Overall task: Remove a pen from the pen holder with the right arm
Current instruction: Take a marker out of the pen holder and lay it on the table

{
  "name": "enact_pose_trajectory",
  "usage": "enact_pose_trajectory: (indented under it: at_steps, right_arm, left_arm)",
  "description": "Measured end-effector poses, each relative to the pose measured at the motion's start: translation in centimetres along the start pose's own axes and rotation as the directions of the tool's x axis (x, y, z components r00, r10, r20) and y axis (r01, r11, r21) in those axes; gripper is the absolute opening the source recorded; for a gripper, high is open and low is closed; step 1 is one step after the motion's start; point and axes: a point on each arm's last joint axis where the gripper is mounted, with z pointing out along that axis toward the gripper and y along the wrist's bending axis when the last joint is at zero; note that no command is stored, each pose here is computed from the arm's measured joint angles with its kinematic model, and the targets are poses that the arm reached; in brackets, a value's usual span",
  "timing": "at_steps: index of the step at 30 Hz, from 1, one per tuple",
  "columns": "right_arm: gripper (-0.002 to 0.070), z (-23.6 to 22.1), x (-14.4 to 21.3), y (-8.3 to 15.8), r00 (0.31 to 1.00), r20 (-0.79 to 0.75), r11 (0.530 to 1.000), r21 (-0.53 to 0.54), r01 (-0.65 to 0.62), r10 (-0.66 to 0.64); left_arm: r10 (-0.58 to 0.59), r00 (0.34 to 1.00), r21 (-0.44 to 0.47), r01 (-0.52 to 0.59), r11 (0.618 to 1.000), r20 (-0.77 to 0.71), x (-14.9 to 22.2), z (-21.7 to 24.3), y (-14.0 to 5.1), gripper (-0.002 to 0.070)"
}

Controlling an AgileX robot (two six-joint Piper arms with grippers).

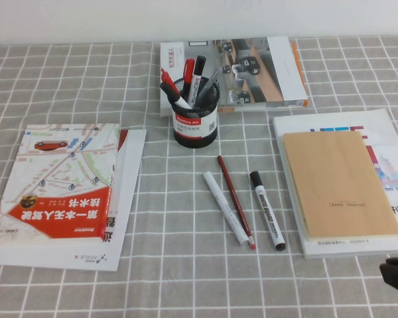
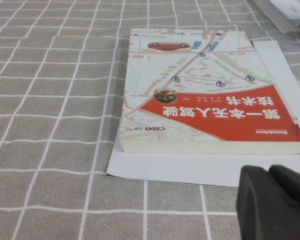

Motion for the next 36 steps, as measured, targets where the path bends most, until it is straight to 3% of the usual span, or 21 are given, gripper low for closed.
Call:
enact_pose_trajectory:
  at_steps: [3,7,12,17,26,36]
  right_arm:
    - [-0.0012,0.9,1.6,-1.2,0.997,0.073,0.997,0.065,-0.034,0.029]
    - [-0.0012,1.1,4.1,-3.4,0.968,0.183,0.961,0.185,-0.206,0.172]
    - [-0.0012,0.3,8.0,-4.9,0.879,0.345,0.847,0.302,-0.437,0.331]
    - [-0.0012,-0.2,10.8,-4.9,0.797,0.481,0.759,0.342,-0.554,0.365]
    - [-0.0013,0.0,13.0,-4.2,0.804,0.564,0.799,0.388,-0.459,0.187]
    - [-0.0012,0.5,13.6,-3.9,0.851,0.493,0.834,0.384,-0.397,0.178]
  left_arm:
    - [0.0,1.0,0.0,0.0,1.0,0.0,0.0,0.0,0.0,-0.0003]
    - [0.0,1.0,0.0,0.0,1.0,0.0,0.0,0.0,0.0,-0.0003]
    - [0.0,1.0,0.0,0.0,1.0,0.0,0.0,0.0,0.0,-0.0003]
    - [0.0,1.0,0.0,0.0,1.0,0.0,0.0,0.0,0.0,-0.0003]
    - [0.0,1.0,0.0,0.0,1.0,0.0,0.0,0.0,0.0,-0.0003]
    - [0.0,1.0,0.0,0.0,1.0,0.0,0.0,0.0,0.0,-0.0003]
